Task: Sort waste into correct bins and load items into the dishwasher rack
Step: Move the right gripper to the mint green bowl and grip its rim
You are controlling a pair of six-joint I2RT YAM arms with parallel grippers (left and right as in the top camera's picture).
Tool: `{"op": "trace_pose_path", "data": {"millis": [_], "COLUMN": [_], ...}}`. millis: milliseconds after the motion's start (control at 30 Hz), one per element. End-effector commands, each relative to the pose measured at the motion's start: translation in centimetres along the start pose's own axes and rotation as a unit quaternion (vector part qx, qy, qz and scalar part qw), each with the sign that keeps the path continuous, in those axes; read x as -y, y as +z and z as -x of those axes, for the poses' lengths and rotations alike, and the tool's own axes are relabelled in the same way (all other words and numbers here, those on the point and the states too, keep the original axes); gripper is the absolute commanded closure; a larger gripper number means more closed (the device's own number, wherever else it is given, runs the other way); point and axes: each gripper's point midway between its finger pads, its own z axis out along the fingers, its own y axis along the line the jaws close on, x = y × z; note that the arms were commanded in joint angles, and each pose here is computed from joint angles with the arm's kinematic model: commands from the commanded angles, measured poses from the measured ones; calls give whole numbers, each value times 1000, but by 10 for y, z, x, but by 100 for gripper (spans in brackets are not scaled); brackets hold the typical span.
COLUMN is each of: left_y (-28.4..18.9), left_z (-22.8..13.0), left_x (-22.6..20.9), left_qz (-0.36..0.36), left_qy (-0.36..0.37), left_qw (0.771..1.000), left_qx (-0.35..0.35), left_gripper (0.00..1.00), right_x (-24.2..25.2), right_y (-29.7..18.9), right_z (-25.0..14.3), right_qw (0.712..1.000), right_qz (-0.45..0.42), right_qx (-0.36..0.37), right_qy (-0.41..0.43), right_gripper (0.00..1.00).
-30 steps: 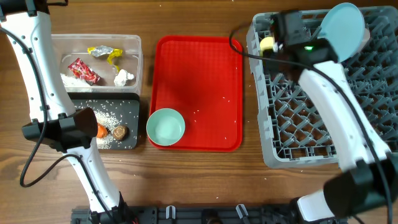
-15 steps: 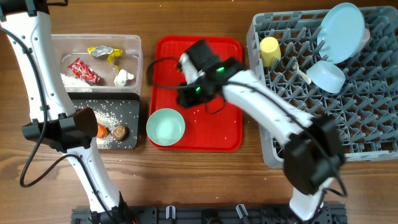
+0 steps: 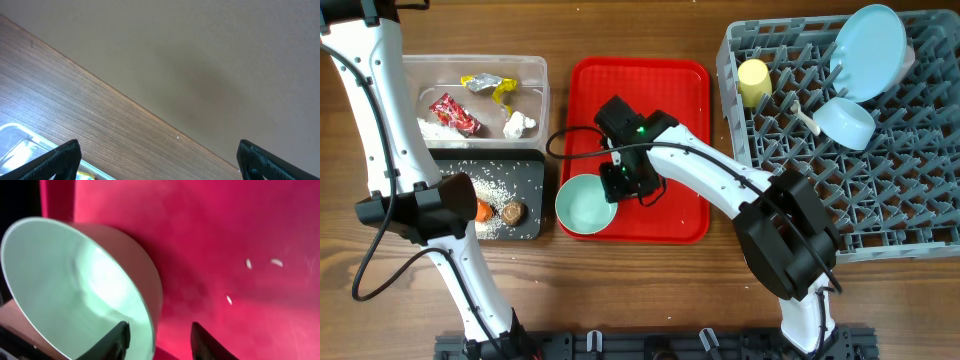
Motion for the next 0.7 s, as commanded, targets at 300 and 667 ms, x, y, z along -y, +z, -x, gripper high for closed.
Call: {"op": "trace_pose_path", "data": {"millis": [300, 667], "left_y": [4, 4], "left_z": [0, 0], "left_x": [-5, -5], "left_qz": [3, 3], "left_qy": [-5, -5], "left_qw": [1000, 1000], "left_qx": [-3, -3], "left_gripper": [0, 0], "right_x": [-6, -6], "right_y": [6, 8], "right_z": [-9, -13], "right_qw": [1000, 1000], "right_qz": [-6, -9], "right_qx": [-12, -19], "right_qy": [8, 16], "right_gripper": [56, 74]}}
